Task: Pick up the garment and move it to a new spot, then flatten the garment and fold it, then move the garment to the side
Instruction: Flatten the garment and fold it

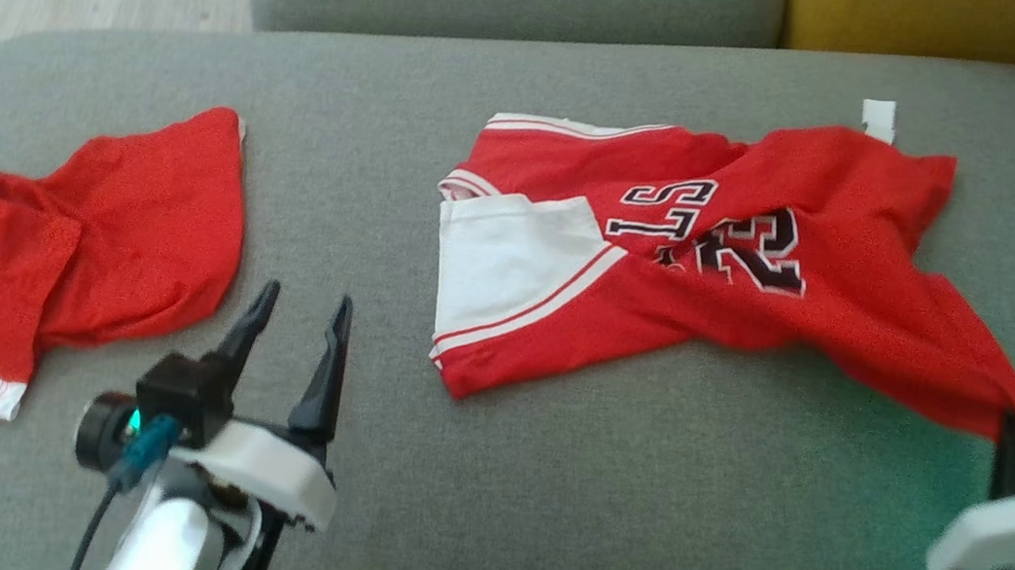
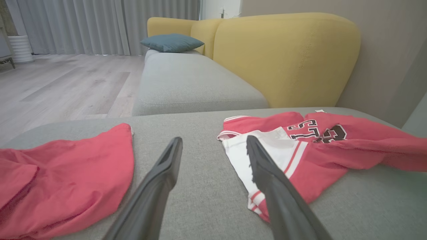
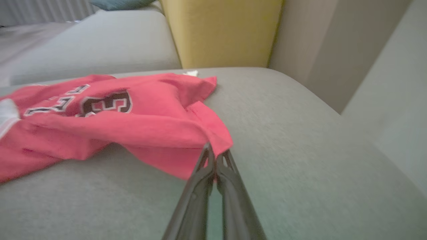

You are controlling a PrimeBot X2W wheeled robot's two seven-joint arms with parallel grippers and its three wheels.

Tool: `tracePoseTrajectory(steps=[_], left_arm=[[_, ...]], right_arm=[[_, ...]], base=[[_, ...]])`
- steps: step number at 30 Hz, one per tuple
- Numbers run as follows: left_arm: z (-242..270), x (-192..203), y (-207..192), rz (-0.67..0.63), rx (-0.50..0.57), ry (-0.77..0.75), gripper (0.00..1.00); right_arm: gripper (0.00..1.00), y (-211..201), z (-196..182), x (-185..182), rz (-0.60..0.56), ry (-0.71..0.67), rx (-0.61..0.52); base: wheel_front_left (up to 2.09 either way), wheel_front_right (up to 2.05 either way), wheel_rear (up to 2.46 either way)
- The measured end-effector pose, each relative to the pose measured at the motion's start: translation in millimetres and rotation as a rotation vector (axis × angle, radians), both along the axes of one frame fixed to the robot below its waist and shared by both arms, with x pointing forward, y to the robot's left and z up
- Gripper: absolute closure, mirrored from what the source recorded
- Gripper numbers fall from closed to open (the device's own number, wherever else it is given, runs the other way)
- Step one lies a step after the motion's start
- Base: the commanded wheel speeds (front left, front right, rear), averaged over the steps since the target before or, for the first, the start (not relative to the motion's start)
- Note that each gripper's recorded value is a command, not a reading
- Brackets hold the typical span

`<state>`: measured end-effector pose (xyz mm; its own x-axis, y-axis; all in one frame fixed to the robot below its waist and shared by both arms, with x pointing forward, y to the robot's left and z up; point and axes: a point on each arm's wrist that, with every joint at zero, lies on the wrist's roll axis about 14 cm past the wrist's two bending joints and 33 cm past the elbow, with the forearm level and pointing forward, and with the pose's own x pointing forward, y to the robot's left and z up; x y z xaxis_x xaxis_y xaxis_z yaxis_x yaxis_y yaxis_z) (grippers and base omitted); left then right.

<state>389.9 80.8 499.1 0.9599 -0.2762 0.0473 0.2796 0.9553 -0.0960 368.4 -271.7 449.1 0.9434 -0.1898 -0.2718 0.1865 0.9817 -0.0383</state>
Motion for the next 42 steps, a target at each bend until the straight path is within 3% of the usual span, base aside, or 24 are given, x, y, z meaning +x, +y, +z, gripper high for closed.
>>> tracePoseTrajectory(steps=[3, 4, 5, 8, 14, 19, 24, 31, 42], left_arm=[[-4.0, -7.3, -0.5, -0.002, 0.002, 0.012, 0.00], [-4.9, -9.3, -0.8, -0.001, 0.003, 0.015, 0.00], [-4.9, -10.5, -1.2, 0.000, 0.004, 0.015, 0.00], [-2.4, -11.6, -4.3, -0.009, 0.005, 0.008, 0.00], [0.6, -11.3, -8.2, -0.018, 0.005, -0.001, 0.00], [0.6, -10.5, -10.3, -0.024, 0.005, -0.001, 0.00], [-4.0, -8.1, -13.8, -0.034, 0.003, 0.012, 0.00], [-6.7, 24.3, -29.8, -0.101, 0.014, 0.011, 0.00], [-51.8, 89.2, -74.1, -0.289, 0.169, 0.146, 0.00]], right_arm=[[1.00, -16.1, -6.5, -17.7, -0.039, 0.045, -0.045], [0.46, -21.1, -6.0, -21.5, -0.054, 0.049, -0.054], [0.00, -25.8, -4.5, -24.1, -0.069, 0.046, -0.058], [0.00, -32.8, 0.3, -28.1, -0.084, 0.042, -0.092], [0.00, -21.7, 33.5, -20.3, -0.061, -0.117, -0.123], [0.00, 21.0, 48.8, -11.9, 0.042, -0.254, 0.000], [0.00, 47.3, 26.7, -22.2, 0.104, -0.218, 0.052], [0.00, 55.6, 19.8, -4.2, 0.129, -0.206, 0.064], [0.00, 59.7, -1.4, 19.4, 0.143, -0.154, 0.067]], base=[[0.00, 0.00, 0.00], [0.00, 0.00, 0.00], [0.00, 0.00, 0.00], [0.00, 0.00, 0.00], [0.00, 0.00, 0.00], [0.00, 0.00, 0.00], [0.00, 0.00, 0.00], [0.00, 0.00, 0.00], [0.00, 0.00, 0.00]])
